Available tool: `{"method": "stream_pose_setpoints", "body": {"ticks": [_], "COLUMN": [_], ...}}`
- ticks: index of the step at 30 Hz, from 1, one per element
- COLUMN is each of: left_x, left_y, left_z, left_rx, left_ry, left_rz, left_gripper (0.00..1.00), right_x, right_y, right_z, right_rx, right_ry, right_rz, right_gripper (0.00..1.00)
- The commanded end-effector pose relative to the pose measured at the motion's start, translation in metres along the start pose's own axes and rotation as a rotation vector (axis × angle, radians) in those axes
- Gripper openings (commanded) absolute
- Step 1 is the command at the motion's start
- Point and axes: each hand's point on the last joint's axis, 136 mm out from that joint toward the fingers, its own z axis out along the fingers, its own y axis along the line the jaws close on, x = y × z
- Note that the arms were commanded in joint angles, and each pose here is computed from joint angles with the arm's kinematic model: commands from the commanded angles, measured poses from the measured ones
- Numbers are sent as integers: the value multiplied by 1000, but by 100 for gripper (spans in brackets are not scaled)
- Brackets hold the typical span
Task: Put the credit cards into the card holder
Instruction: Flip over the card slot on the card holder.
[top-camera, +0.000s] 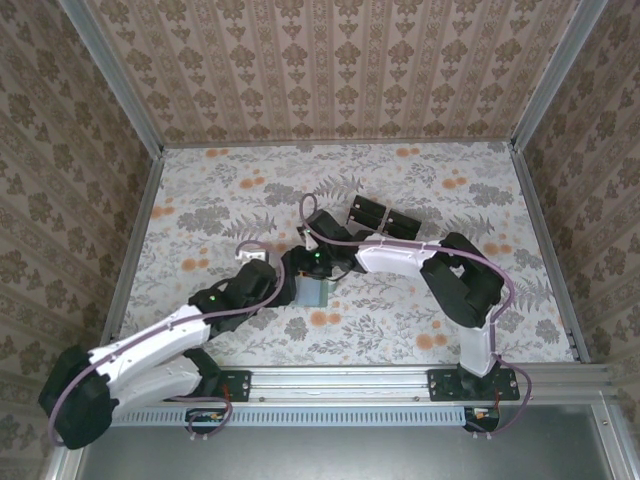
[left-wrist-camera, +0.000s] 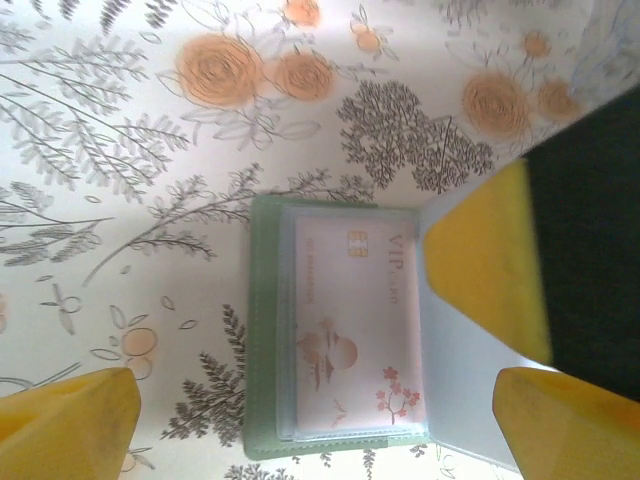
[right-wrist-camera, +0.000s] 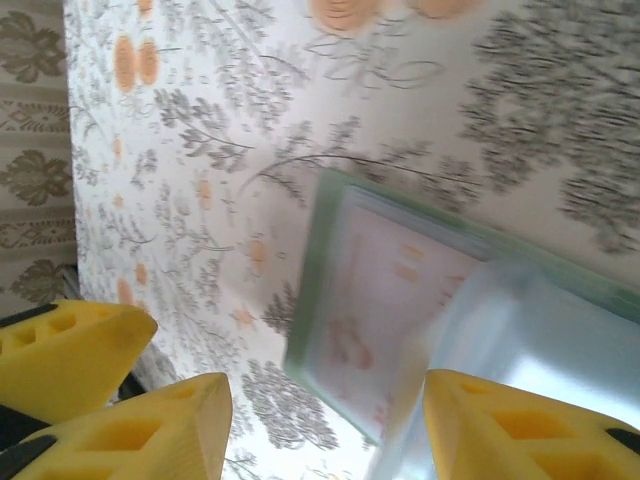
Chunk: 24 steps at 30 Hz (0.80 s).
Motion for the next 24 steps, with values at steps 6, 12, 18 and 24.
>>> {"method": "stream_pose_setpoints", "body": {"ticks": [6, 12, 18, 24], "left_x": [-4, 1, 4, 2], "left_y": [29, 32, 31, 29], "left_z": [-18, -16, -11, -7], "left_rx": [-56, -54, -48, -69], "left_ry": [-65, -41, -23, 4], "left_rz": [-97, -100, -97, -70], "left_gripper": [100, 100, 100, 100], "right_x": [10, 4, -11, -20], "right_y": [-6, 6, 36, -18], "right_z": [48, 41, -13, -85], "right_rx": [77, 50, -27, 185], "right_ry": [59, 46, -36, -91], "right_rz": [14, -18, -113, -194], "right_gripper": [55, 55, 55, 55]}}
